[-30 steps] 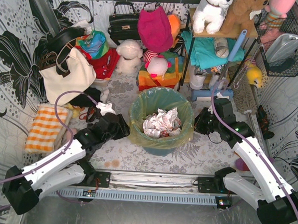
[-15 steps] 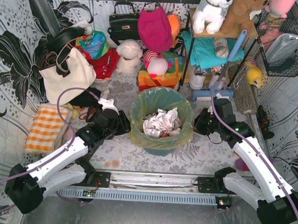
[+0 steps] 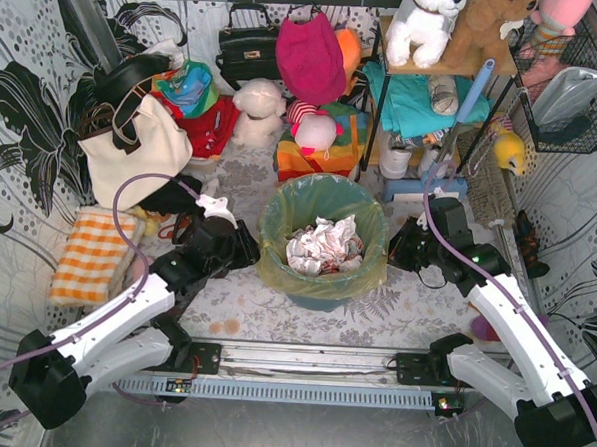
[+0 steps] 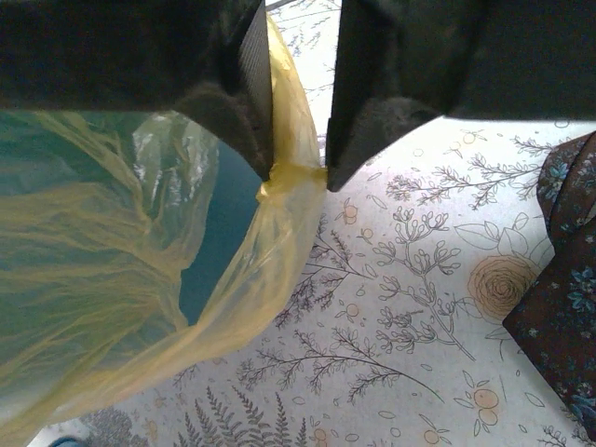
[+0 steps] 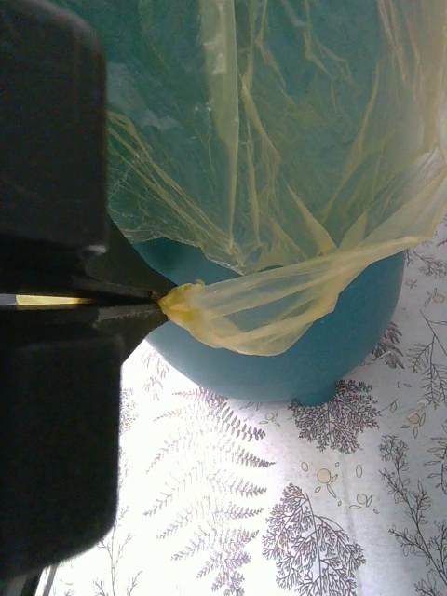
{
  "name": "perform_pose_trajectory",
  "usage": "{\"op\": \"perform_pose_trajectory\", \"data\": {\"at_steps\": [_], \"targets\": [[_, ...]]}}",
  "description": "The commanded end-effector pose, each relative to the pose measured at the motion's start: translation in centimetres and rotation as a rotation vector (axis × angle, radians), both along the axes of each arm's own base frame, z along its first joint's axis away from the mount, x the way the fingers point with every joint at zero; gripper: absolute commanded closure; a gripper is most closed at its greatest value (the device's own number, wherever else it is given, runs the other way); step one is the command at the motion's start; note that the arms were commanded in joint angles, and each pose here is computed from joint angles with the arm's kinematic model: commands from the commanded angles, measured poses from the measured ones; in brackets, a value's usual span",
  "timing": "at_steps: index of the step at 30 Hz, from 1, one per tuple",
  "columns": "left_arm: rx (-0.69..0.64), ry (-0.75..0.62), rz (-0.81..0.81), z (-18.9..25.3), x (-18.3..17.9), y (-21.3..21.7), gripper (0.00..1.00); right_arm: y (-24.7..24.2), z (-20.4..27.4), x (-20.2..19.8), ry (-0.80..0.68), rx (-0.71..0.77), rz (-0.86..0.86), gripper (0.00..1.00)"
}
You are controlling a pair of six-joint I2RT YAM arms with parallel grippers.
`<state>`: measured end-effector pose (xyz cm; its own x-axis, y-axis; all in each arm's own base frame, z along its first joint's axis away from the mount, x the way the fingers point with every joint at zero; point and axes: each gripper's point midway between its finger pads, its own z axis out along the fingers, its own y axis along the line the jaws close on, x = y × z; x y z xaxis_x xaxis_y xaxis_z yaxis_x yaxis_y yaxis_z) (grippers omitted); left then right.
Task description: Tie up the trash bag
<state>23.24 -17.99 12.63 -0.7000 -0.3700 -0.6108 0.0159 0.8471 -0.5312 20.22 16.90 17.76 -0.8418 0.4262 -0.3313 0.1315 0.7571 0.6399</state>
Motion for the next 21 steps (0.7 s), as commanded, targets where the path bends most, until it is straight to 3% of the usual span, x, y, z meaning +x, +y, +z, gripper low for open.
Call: {"op": "perform_pose_trajectory", "data": {"at_steps": [1,7,21], "targets": [[-0.027,-0.083,0.007,2.6,1.1,-0.2,0.68,-0.1,0.7,-0.2,-0.013,0.005,-0.004,1.0],[-0.034,-0.09,-0.009,4.0,0.4,0.0,1.0,-0.4,1.6,-0.4,-0.05,0.008,-0.013,1.0],[-0.084,-0.118,-0.055,8.7,-2.7,1.1,1.0,-1.0,4.5,-1.9,-0.137,0.066,-0.022,1.0]]}}
